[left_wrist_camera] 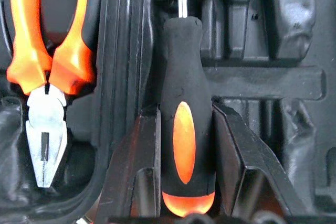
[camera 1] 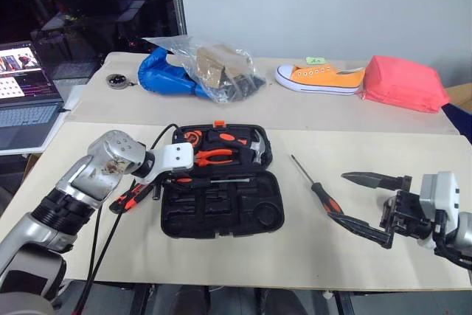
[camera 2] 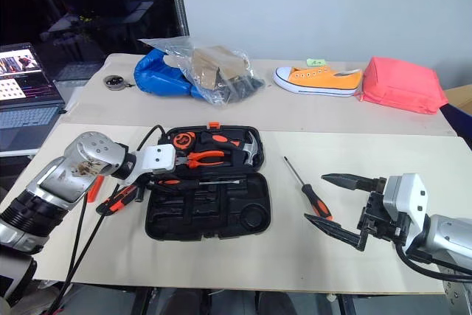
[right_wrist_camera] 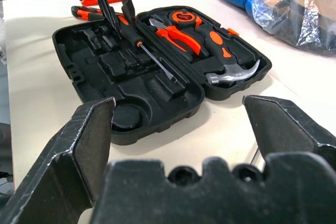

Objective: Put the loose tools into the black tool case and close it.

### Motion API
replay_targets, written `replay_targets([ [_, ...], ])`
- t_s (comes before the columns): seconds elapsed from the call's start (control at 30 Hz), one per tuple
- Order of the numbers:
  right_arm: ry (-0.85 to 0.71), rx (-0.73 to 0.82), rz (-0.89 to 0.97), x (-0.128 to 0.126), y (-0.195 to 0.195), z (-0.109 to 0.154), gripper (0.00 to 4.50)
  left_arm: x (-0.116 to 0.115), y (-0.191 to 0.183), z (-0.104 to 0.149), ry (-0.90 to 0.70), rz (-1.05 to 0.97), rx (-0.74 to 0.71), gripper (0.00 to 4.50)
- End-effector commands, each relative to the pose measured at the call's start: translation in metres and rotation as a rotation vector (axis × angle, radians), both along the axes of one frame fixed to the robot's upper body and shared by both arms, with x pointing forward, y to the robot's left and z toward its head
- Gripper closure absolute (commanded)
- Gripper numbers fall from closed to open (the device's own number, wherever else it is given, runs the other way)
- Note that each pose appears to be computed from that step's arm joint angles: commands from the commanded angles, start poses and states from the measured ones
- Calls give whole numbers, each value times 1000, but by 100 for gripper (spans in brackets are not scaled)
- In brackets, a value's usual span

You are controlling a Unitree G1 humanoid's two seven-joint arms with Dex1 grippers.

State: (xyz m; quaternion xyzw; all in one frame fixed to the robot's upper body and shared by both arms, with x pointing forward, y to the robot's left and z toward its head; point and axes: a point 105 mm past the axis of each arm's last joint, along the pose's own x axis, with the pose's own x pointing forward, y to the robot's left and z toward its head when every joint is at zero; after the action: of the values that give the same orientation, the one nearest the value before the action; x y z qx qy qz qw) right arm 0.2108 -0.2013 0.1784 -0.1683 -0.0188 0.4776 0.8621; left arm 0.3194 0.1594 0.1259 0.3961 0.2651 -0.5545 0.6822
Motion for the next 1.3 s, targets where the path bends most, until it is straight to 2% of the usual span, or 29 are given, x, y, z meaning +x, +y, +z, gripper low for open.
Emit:
replay_targets([
  [0.03, -67, -8, -8, -2, -2, 13, 0, -4, -6, 2, 3, -35, 7, 362],
  [0.2, -67, -1, 0, -1, 2, 14, 0, 2, -1, -4, -8, 6, 17, 362],
  [0.27, -67, 1, 6, 0, 3, 14, 0, 1, -5, 4, -24, -10, -24, 262],
  [0.3, -67, 4, 9, 0, 4, 15, 0, 1, -7, 10, -40, -12, -61, 243],
  [0.4, -67, 8, 12, 0, 5, 15, 0, -3, -9, 32, -62, 15, -179, 133],
  [0.57, -66, 19, 8, 5, 6, 12, 0, -18, -1, 40, -15, 115, -353, 133],
  [0.67, -71, 30, 11, 9, 8, 12, 0, -15, -4, 37, -25, 221, -514, 210],
  [0.77, -75, 33, 18, 10, 11, 12, 0, -11, -9, 23, -66, 330, -631, 322],
  [0.87, -80, 35, 17, 10, 11, 12, 0, -12, -13, 0, -123, 403, -681, 429],
  [0.9, -81, 35, 17, 9, 12, 13, 0, -12, -13, -12, -142, 433, -669, 448],
  [1.07, -80, 37, 12, 7, 13, 13, 0, -18, -7, -72, -126, 540, -559, 448],
  [1.17, -77, 37, 14, 7, 13, 13, 0, -14, -4, -86, -122, 574, -539, 448],
  [1.3, -70, 43, -5, 9, 13, 12, 0, -12, -2, -88, -110, 551, -524, 448],
])
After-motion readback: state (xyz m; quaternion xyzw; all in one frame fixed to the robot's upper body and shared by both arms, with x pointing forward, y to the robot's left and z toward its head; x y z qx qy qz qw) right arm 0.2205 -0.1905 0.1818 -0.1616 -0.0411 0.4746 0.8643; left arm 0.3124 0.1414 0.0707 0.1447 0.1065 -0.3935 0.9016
